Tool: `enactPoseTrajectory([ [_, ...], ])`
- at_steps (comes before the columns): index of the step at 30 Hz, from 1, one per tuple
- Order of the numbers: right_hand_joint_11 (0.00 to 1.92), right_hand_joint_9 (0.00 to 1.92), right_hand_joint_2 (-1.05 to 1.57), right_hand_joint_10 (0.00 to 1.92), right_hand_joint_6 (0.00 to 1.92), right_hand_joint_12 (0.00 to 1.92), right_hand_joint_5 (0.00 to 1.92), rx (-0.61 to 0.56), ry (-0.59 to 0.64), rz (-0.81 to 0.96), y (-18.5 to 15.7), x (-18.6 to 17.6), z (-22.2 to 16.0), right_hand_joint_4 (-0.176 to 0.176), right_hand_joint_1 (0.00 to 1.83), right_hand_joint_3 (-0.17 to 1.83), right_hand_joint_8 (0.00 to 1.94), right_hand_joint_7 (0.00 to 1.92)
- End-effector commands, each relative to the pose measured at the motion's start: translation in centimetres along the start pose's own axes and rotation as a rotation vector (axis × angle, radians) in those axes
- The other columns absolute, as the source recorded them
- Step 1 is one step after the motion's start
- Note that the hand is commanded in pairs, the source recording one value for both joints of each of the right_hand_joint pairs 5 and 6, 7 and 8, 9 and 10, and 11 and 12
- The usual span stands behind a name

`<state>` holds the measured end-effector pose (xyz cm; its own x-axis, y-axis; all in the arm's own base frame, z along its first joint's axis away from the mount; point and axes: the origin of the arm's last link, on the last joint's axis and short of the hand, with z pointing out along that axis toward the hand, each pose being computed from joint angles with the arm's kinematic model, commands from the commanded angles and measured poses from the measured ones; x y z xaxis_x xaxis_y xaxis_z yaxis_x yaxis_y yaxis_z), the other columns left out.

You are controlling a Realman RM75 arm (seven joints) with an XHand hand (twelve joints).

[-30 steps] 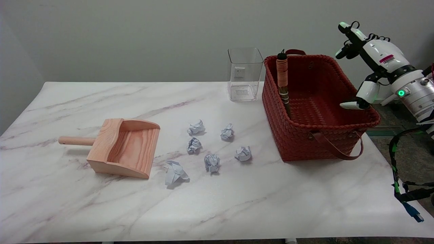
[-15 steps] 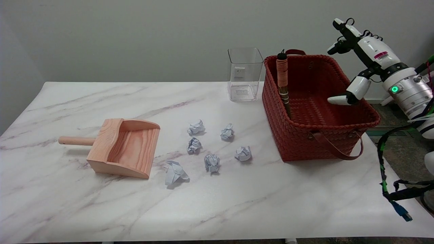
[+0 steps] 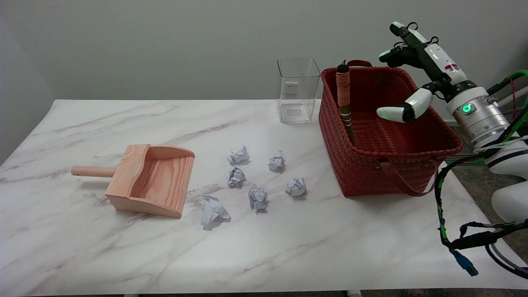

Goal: Pick up the broom in the basket.

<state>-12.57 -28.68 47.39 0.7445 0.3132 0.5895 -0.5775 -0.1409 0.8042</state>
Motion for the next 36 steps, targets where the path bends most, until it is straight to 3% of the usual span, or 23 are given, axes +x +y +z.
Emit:
enactPoseTrajectory([
  [1,0.53,0.54,-0.31,0.54,0.14,0.53,0.14,0.005,-0.022,0.402,-2.0,-4.6,0.0,0.000,1.16,1.14,0.55,0.55],
  [17,0.44,0.47,-0.23,0.47,0.17,0.44,0.17,0.007,-0.003,0.522,-2.5,-7.2,0.4,0.000,1.13,1.13,0.41,0.41],
  [36,0.38,0.46,-0.14,0.46,0.16,0.38,0.16,-0.080,-0.023,0.617,-0.5,-9.7,0.4,0.000,1.12,1.11,0.51,0.51],
])
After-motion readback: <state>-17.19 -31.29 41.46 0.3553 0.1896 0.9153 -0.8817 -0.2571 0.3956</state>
